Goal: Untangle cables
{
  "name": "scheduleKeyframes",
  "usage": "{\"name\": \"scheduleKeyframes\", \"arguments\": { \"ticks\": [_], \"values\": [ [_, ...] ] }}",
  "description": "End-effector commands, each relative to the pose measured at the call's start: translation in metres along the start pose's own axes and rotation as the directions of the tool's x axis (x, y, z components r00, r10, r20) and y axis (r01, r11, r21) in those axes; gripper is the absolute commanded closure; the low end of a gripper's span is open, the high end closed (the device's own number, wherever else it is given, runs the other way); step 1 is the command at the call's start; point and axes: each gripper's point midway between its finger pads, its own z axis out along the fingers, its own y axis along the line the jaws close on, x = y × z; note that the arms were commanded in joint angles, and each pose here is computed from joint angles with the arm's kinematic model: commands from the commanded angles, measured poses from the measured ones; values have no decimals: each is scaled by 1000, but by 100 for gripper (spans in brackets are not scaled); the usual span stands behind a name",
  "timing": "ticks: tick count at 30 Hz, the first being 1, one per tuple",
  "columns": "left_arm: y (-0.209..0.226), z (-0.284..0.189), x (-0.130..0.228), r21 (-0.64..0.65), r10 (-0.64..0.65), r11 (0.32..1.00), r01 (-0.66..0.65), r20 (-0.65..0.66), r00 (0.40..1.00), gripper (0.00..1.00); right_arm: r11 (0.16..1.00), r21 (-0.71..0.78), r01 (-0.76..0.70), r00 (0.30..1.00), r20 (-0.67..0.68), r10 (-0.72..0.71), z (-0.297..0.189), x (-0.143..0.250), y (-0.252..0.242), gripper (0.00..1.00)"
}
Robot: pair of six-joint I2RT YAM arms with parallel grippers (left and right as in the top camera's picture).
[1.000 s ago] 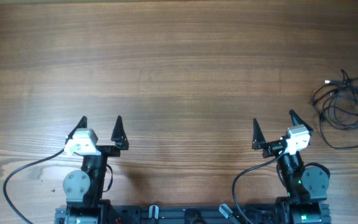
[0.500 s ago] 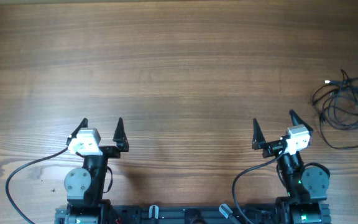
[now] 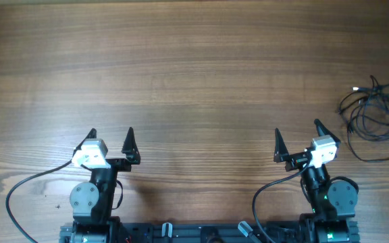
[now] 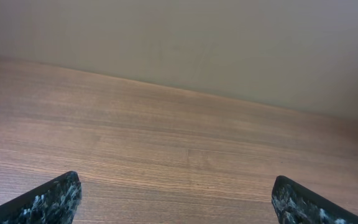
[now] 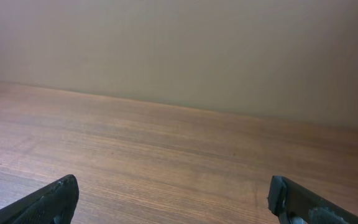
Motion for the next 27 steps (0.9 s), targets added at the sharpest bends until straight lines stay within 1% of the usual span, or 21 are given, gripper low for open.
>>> {"name": "scheduleKeyframes", "arguments": {
  "ticks": [1, 8, 17, 22, 27],
  "values": [
    [-1, 0, 2, 9, -14, 1000, 14, -4, 1000, 0, 1000, 14, -8, 1000, 14, 8, -1, -3, -3, 0],
    [-15, -1, 5, 65, 10, 998, -9, -14, 1000, 0, 1000, 14, -5, 1000, 14, 5, -1, -3, -3, 0],
    [-17, -1, 5, 82, 14, 997, -13, -16, 1000, 0, 1000, 14, -5, 1000, 14, 5, -1, -3, -3, 0],
    [-30, -2, 6, 153, 106, 983, -103, -9, 994, 0, 1000, 14, -5, 1000, 14, 5, -1, -3, -3, 0],
    [-32, -3, 6, 168, 116, 979, -113, -7, 993, 0, 1000, 14, -5, 1000, 14, 4, -1, -3, -3, 0]
  ]
}}
